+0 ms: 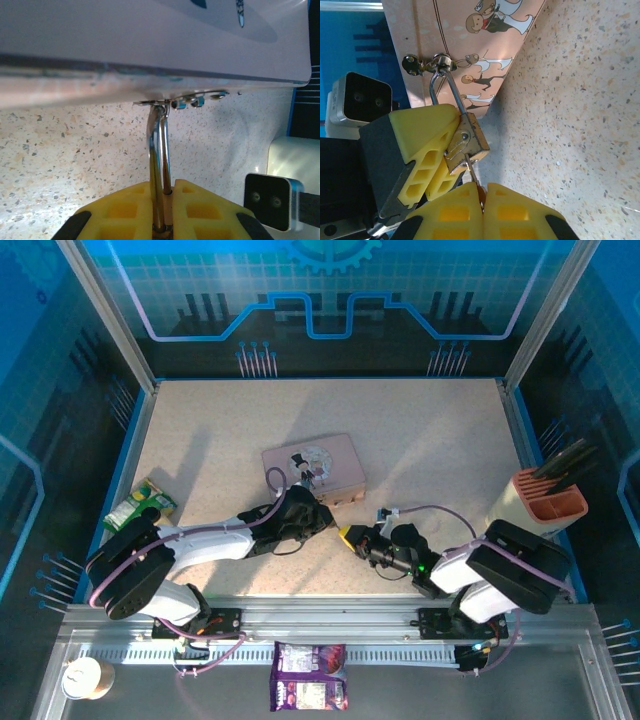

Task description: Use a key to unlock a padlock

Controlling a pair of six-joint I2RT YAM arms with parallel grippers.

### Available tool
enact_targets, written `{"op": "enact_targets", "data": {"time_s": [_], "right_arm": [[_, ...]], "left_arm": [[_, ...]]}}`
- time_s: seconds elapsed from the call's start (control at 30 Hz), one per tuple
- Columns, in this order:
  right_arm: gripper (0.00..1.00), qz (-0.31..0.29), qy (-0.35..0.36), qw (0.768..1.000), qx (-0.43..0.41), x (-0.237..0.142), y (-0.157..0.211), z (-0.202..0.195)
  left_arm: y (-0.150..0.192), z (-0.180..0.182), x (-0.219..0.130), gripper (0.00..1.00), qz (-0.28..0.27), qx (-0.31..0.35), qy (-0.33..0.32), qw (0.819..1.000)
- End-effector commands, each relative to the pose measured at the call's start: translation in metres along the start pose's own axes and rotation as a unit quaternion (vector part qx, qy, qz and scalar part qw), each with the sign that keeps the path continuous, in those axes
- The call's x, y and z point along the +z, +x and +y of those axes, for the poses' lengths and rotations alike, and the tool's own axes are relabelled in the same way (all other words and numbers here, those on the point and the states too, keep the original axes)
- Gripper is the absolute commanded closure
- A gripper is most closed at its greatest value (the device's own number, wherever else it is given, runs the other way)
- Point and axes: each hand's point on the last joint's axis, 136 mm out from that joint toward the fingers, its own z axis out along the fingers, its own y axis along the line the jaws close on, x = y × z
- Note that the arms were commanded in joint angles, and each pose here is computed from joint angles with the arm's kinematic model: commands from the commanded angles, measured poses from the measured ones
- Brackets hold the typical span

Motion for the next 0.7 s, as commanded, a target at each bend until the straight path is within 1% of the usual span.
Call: {"op": "enact_targets", "data": {"time_s": [0.0,0.1,0.2,0.43,0.67], "right_arm": [[1.0,-0.01,-0.048,0.999,0.024,-0.002,0.0,0.014],[1.0,0.0,-0.041,0.999,0.036,0.002,0.004,0.008],[1.0,0.004,-0.045,0.998,0.035,0.004,0.006,0.011],[1.0,-0.002,-0.055,0.998,0.042,0.001,0.004,0.017],[1.0,-0.002,-0.059,0.997,0.04,0.002,0.003,0.02]], "left_arm": [[-0.025,-0.041,-0.008,1.0,-0.05,-0.026,0.08,0.995],[-0.026,-0.039,-0.008,1.0,-0.052,-0.036,0.082,0.995],[-0.027,-0.039,-0.009,1.0,-0.056,-0.04,0.086,0.994],[-0.033,-0.037,-0.012,1.0,-0.07,-0.055,0.097,0.991],[-0.035,-0.045,-0.016,1.0,-0.069,-0.062,0.118,0.989]]}}
